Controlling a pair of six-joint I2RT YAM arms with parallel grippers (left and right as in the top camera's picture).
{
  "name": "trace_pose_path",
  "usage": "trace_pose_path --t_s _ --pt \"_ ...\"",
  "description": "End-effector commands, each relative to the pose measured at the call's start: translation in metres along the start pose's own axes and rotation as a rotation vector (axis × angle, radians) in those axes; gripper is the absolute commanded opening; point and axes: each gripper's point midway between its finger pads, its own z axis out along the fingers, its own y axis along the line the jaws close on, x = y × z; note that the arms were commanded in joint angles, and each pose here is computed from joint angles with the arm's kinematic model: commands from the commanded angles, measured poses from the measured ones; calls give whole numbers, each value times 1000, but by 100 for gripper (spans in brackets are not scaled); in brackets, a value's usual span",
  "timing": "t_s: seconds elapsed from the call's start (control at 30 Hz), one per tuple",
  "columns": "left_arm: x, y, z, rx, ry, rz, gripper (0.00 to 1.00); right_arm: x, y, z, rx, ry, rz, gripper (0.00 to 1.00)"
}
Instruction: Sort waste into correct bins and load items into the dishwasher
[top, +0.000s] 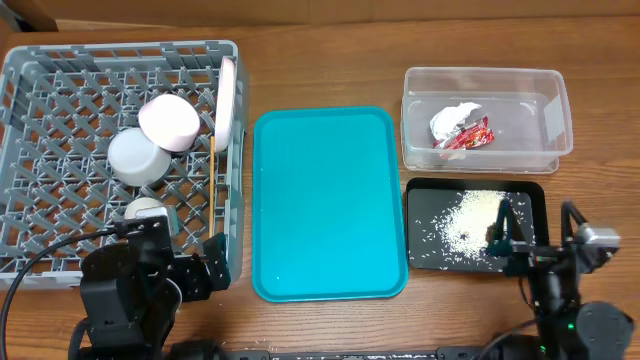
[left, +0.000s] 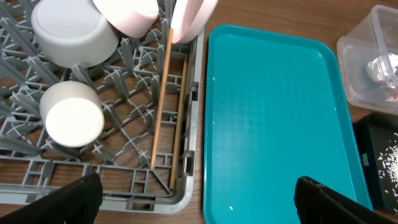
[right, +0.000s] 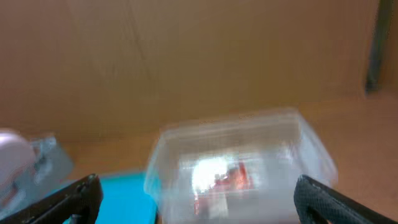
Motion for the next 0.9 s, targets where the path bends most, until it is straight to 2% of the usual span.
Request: trace_pose_path --t_s 0.0,0.13,0.23,0.47,0.63,0.87 --pt "1 -1 0 11 -2 -12 100 14 3 11 -62 -85 -15 100" --pt "1 -1 0 11 -2 -12 100 18 1 18 -74 -183 -28 100" --pt "1 -1 0 11 -2 -12 100 25 -1 21 -61 -192 -25 100" --pt "1 -1 0 11 -2 -12 100 60 -9 29 -19 -118 -6 100" --pt "1 -1 0 11 -2 -12 100 97 -12 31 -6 28 -3 100" --pt "1 -1 0 11 -2 -12 100 97 -12 31 -6 28 -3 100"
